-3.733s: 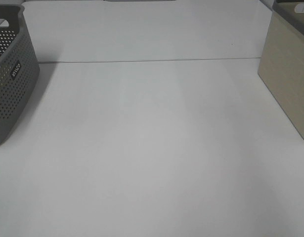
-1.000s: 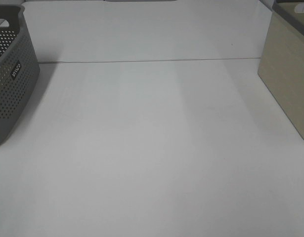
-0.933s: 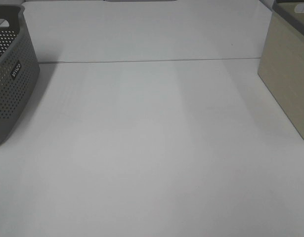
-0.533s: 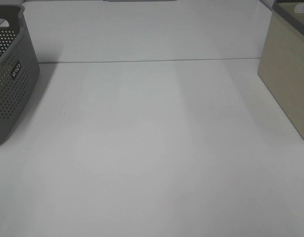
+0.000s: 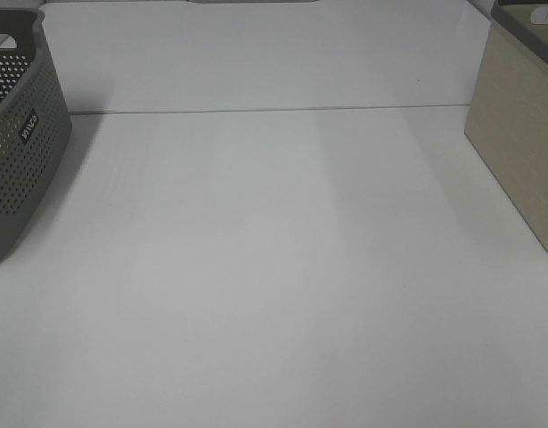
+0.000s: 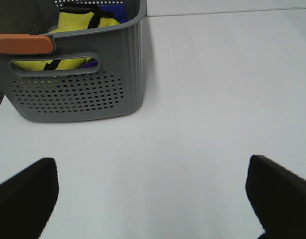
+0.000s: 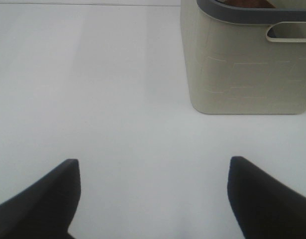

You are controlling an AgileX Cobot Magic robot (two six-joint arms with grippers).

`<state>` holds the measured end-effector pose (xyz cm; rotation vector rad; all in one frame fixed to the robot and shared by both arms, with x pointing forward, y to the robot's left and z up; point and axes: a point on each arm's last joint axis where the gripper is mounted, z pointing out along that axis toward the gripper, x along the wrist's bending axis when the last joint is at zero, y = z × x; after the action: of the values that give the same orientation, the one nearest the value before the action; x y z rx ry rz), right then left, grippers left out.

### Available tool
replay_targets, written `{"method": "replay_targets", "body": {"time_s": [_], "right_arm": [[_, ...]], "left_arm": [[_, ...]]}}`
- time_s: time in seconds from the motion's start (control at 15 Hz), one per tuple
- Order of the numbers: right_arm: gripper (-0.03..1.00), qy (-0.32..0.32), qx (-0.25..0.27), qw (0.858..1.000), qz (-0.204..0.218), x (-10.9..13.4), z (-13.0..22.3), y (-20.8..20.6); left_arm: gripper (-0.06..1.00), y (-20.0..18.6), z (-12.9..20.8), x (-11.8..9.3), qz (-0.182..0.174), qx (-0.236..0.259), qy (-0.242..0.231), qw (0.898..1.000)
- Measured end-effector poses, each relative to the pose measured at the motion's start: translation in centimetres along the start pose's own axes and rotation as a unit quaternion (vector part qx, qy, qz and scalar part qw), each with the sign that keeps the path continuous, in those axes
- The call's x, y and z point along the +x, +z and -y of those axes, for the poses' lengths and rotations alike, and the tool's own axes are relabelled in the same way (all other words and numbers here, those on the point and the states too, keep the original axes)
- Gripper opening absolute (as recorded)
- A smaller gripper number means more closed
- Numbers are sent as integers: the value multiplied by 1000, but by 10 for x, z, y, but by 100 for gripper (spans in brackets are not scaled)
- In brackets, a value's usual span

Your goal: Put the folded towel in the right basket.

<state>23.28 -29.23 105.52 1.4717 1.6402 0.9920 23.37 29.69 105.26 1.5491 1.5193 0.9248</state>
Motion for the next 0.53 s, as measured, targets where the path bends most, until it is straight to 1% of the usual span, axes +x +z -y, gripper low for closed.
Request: {"method": "replay_targets", "body": {"time_s": [0.53], "right_arm": [[77, 0, -5, 1000, 0, 0, 1, -2]], "left_arm": [[97, 0, 0, 0, 0, 0, 0, 1000]]}}
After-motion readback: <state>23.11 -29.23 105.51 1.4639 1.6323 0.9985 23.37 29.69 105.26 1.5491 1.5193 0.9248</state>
